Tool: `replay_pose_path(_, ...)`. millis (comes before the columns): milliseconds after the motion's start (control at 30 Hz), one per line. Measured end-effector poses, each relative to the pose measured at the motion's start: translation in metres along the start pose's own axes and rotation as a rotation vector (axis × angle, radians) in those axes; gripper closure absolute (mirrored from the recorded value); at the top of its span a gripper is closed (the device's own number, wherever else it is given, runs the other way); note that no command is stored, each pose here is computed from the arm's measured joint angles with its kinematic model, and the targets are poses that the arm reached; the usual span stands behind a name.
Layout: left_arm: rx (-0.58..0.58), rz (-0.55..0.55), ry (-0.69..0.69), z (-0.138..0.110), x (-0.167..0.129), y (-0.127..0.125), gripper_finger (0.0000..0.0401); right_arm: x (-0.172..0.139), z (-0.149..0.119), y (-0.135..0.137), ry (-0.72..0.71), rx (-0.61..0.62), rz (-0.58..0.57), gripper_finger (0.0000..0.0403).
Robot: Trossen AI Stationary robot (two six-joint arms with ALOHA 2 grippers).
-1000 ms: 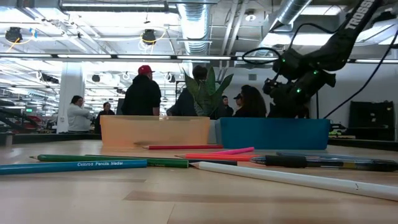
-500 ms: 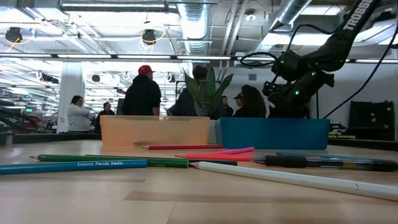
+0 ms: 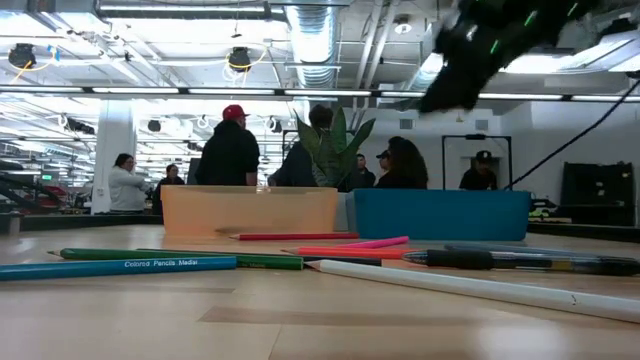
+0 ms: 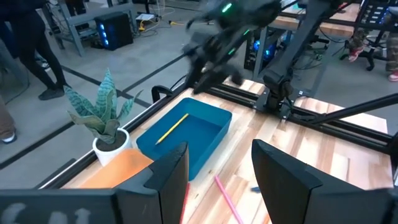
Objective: Sort pens & pencils
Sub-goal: Put the orange pencil into the blue bin
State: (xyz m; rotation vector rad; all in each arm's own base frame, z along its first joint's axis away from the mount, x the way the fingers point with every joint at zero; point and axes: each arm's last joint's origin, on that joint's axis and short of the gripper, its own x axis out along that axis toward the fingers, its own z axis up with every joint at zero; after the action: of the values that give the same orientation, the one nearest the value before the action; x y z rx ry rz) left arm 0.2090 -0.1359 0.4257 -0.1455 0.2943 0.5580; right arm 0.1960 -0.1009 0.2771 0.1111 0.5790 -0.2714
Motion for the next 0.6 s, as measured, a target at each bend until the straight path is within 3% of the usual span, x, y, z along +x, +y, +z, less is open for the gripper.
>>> replay_pose_path(100,0.014,0.0,0.0,0.0,0.0,0.0,0.0234,-0.039,0.0,0.03,0.004,0.013,-0.011,0.0212)
replay_pose_path(267,0.021,0.0,0.0,0.0,0.0,0.0,0.0234,-0.082,-0.029,0.074,0.116,0.114,0.017,0.0227)
replay_pose_path(600,0.013,-0.01,0.009,0.0,0.0,0.0,0.0234,-0.094,-0.071,0.157,0.184,0.185,-0.017,0.0232)
